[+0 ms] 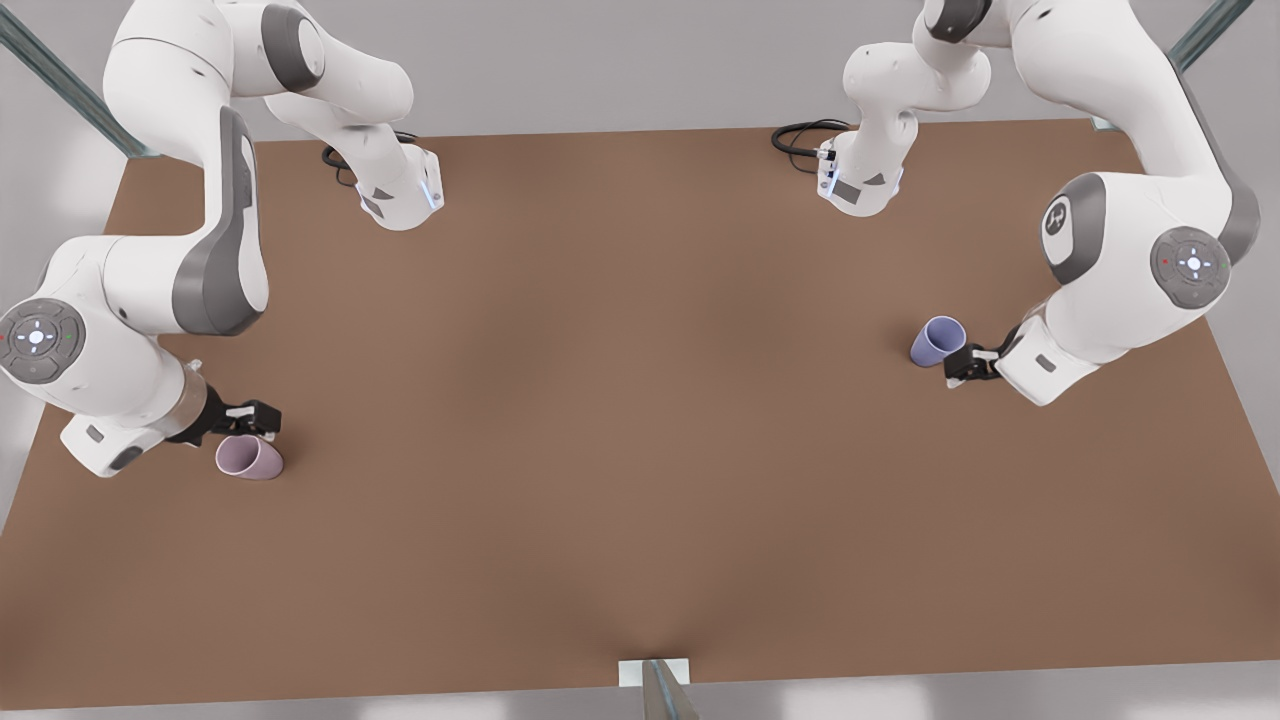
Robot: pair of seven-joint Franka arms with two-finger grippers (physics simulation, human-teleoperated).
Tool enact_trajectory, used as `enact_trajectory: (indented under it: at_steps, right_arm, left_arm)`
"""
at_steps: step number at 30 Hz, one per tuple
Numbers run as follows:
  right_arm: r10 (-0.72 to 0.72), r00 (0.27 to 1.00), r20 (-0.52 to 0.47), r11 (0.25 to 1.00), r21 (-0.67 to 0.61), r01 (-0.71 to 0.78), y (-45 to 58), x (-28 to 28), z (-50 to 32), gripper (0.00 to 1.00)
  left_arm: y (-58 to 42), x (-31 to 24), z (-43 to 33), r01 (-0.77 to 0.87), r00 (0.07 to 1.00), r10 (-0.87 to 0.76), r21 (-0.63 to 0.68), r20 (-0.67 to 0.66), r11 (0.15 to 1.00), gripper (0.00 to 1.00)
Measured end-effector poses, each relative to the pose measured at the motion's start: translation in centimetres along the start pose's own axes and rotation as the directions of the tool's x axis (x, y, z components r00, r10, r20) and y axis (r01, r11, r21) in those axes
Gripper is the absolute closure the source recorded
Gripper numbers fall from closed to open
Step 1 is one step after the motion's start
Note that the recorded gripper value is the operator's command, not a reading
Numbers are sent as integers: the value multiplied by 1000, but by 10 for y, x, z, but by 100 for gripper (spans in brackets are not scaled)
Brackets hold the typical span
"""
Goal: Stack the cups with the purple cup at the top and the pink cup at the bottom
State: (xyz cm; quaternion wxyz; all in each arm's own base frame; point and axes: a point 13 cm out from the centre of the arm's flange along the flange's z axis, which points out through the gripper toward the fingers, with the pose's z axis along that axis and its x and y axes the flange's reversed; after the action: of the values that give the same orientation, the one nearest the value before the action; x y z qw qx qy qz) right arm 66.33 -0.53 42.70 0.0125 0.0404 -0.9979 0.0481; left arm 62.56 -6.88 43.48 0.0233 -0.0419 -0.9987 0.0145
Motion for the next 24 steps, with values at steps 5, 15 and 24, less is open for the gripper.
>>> enact_trajectory:
  at_steps: [5, 15, 24]
  right_arm:
    - [37, 999, -20, 999, -33, -37, -34, -7, 31, 0]
    - [60, 994, -97, 989, -127, -72, -92, 30, 141, 0]
    - [53, 997, -54, 987, -150, -60, -137, 45, 200, 0]
  left_arm:
    - [-1, 3, 2, -4, 1000, 4, 2, -12, 1000, 0]
    - [1, 11, 22, -3, 998, 3, 1, -62, 1000, 0]
    - [2, 10, 25, -2, 998, 2, 9, -67, 1000, 0]
